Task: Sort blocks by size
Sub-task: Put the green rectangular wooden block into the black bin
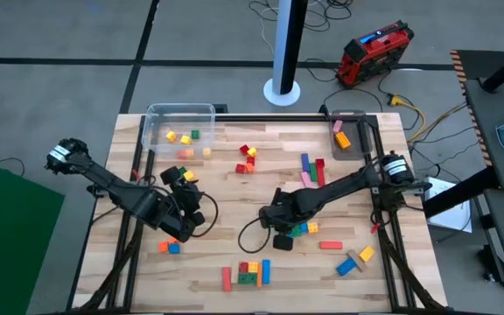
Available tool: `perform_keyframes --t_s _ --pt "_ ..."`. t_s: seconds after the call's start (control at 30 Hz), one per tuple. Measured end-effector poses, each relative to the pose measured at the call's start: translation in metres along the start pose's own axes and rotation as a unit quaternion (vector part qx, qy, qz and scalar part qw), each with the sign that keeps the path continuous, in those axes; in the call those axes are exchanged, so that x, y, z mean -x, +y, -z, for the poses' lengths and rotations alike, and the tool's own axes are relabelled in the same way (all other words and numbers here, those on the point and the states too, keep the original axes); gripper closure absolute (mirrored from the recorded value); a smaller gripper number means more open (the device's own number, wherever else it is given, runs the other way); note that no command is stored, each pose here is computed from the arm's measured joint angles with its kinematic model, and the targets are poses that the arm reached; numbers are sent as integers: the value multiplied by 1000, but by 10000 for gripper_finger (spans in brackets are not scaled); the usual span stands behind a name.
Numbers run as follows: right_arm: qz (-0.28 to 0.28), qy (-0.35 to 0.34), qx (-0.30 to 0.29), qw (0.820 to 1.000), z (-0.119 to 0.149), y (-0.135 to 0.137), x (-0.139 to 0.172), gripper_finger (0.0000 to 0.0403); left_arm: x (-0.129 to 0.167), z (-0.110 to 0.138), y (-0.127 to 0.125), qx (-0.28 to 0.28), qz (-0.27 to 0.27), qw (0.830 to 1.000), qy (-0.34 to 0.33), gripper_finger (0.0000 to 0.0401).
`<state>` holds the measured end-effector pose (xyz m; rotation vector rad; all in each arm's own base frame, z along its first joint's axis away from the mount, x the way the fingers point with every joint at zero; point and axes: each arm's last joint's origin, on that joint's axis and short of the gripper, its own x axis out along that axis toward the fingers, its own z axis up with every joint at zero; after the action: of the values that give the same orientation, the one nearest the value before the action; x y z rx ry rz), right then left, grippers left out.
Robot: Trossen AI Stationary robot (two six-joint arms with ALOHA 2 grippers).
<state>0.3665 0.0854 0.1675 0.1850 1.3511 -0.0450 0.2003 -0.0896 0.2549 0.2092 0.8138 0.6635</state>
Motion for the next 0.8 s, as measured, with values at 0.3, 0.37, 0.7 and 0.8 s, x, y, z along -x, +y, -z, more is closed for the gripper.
perform_keyframes --t_s 0.3,0.37,0.7,0.8 --pt "36 22 -9 999 1 -1 0 390 0 0 0 0 0 1000 0 244" --pt "37 23 -9 999 1 -2 0 390 0 0 0 0 0 1000 0 244" --pt "52 27 -1 998 2 -4 -4 390 0 0 0 1 0 1000 -1 244" --pt "54 31 9 998 2 -4 -11 390 0 0 0 1 0 1000 -1 244"
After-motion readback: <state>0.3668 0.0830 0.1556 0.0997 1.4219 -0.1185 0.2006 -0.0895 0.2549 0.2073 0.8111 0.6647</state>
